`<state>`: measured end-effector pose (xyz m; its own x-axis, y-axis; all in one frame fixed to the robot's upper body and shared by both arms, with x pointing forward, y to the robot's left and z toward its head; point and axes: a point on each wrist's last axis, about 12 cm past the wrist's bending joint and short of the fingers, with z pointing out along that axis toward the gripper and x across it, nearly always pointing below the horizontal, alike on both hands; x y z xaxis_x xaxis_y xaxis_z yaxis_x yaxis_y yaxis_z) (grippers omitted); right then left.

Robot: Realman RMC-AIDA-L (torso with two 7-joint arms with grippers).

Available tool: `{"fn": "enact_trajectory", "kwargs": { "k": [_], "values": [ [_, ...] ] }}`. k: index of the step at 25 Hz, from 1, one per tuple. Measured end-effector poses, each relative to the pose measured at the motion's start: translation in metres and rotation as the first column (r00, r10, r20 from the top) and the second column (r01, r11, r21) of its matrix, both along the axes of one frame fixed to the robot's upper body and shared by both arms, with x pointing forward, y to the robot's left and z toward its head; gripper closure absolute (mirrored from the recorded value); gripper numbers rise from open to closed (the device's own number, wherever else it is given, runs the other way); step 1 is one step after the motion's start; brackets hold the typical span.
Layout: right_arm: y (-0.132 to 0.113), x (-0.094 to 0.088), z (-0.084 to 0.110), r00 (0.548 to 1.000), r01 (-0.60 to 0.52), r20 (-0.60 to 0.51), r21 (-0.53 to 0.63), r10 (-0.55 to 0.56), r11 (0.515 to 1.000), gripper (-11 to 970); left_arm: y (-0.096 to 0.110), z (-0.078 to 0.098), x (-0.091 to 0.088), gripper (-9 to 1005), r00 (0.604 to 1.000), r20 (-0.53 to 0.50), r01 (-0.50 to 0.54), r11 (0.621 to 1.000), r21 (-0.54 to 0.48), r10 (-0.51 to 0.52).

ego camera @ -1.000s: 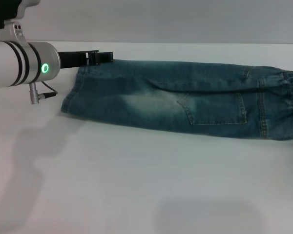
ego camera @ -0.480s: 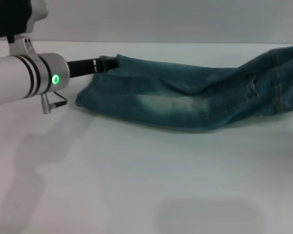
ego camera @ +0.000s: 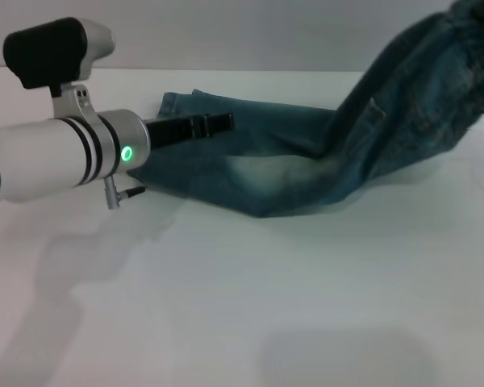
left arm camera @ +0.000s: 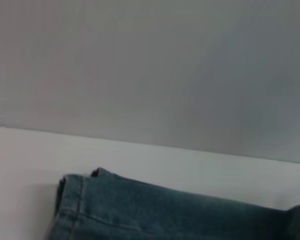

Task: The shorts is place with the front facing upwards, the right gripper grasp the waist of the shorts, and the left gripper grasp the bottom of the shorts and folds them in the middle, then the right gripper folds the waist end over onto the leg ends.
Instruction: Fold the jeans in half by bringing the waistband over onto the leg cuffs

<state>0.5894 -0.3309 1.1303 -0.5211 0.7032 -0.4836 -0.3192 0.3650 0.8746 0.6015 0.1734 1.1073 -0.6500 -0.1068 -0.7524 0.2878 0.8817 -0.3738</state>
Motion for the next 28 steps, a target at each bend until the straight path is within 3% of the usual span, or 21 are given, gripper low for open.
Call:
{"fn": "enact_trajectory", "kwargs": {
  "k": [5,11,20,28],
  "values": [
    [0.026,0.030,0.021,0.997,-0.071,0.013,-0.063,0.072,0.995,934,-0.005,-0.005,-0.004,152,1.000,-0.010,0.009,1.000,-0.015,-0.009],
    [0.059,0.051,0.037,0.988,-0.147,0.023,-0.113,0.151,0.983,934,-0.011,-0.012,-0.010,151,0.999,-0.027,0.023,0.999,-0.027,-0.024],
    [0.102,0.062,0.041,0.970,-0.238,0.011,-0.172,0.243,0.956,935,-0.024,-0.020,-0.019,151,0.998,-0.044,0.047,0.998,-0.049,-0.049],
    [0.122,0.067,0.041,0.964,-0.261,-0.002,-0.215,0.267,0.941,934,-0.046,-0.025,-0.030,151,0.994,-0.056,0.093,0.991,-0.092,-0.099]
  ]
}}
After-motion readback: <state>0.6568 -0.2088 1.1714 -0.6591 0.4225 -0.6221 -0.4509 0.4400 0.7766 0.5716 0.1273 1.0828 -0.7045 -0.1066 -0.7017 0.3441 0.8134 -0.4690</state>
